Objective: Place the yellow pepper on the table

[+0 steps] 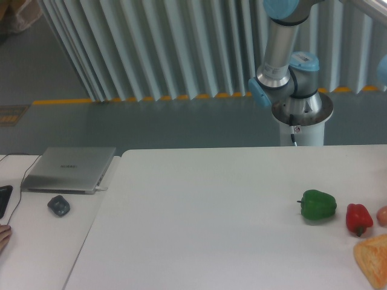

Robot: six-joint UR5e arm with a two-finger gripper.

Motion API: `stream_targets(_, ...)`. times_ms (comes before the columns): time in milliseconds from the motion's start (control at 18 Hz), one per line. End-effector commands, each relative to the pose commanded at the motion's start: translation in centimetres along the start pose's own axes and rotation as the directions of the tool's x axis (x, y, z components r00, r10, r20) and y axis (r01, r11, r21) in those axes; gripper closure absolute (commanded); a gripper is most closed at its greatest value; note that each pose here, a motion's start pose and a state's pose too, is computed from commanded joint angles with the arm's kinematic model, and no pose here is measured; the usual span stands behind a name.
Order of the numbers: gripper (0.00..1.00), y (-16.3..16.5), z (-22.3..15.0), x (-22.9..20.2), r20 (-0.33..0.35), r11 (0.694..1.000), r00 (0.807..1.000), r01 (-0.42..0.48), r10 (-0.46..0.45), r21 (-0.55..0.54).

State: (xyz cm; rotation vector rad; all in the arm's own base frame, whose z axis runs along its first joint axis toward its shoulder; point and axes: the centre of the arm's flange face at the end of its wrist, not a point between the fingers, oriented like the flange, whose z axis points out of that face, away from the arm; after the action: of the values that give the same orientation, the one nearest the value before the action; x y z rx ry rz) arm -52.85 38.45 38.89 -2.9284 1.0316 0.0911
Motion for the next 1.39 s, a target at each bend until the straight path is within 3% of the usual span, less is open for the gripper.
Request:
stream_targets(389,0.0,-0.2,-0.3,0.1,0.005,1.0,1.0,0.004,-0.004,-0.012)
stream_targets(611,0.0,5.8,-1.2,1.4,0.025,0.993,0.993,0.116,-0.117,0.019)
stream_targets(1056,0.0,11.5,-0.6,2.3,0.076,0.978,0.975,0.21,-0.21,0.005)
stream_targets(1389,0.0,13.9,2.0,2.5,0.035,0.961,0.961,0.275,-0.275,0.01)
